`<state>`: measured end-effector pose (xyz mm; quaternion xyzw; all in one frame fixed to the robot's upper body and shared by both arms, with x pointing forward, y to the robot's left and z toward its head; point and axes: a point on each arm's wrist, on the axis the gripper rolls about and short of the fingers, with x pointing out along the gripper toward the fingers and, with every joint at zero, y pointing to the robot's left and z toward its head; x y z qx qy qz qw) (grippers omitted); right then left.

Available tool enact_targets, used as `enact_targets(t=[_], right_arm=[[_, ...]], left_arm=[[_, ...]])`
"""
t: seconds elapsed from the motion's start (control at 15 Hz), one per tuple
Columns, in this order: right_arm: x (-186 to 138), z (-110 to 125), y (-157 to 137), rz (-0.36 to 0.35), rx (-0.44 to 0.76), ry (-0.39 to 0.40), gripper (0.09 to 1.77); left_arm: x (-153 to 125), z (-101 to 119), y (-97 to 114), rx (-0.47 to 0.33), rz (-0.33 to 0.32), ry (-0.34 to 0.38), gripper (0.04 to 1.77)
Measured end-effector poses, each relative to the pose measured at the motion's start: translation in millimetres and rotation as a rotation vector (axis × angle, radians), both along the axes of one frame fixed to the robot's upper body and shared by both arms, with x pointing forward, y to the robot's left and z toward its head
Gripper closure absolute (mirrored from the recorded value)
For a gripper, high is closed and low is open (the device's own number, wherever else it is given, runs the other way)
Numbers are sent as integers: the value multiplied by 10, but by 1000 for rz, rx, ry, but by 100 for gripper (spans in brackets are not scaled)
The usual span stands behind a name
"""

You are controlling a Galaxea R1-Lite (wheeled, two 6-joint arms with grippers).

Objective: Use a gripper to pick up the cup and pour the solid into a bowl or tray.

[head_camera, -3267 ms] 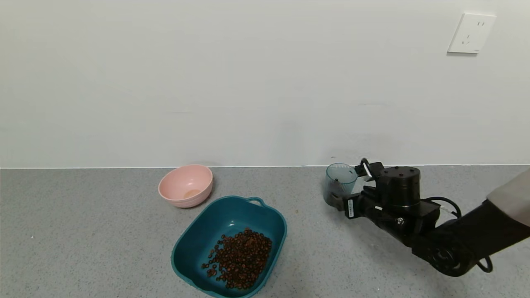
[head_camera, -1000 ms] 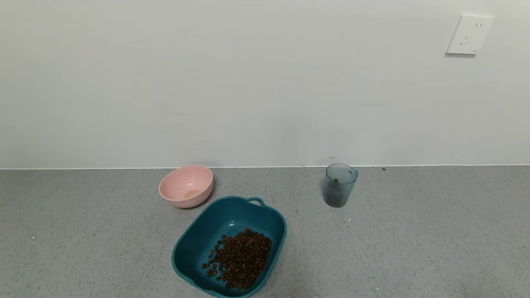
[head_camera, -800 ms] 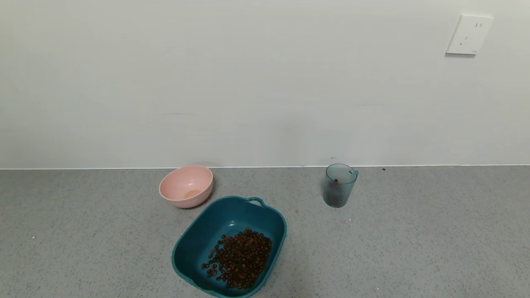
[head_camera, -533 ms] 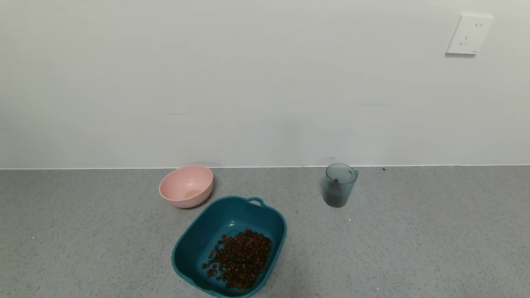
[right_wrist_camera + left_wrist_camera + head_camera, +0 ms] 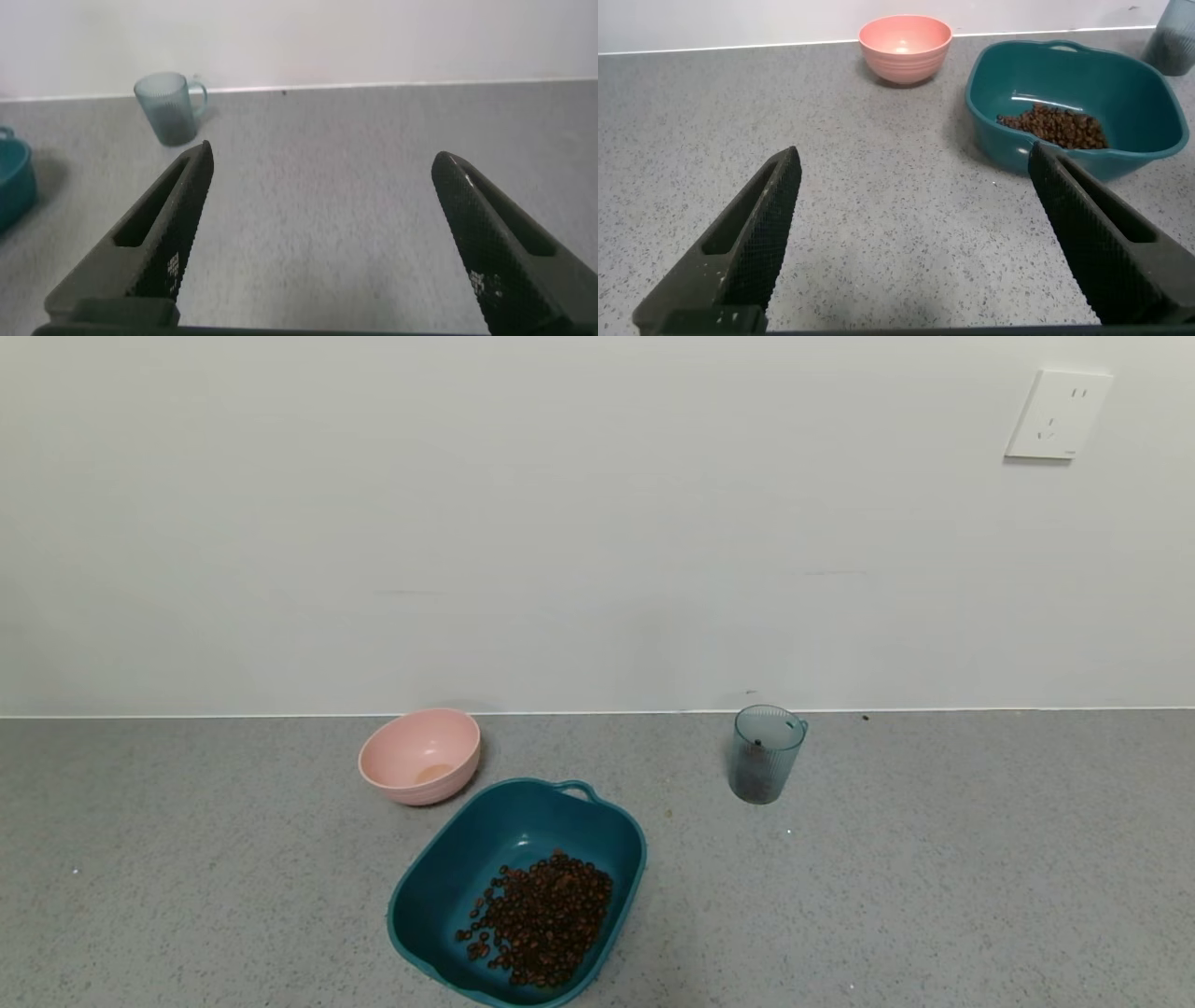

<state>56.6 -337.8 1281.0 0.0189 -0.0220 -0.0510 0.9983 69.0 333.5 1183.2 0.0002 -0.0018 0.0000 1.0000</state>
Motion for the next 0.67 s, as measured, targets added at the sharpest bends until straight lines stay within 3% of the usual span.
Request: enact_targets(t=[0.13,0.4,0.67], right_arm=[[87,-146,-1,3,-2,-42,16],[103,-536,11,82,-7,-7,16],[60,-731,9,85,-38,7,16]], left_arm=[[0,0,0,0,0,0,6],[0,0,0,0,0,0,6],[0,0,0,0,0,0,6]])
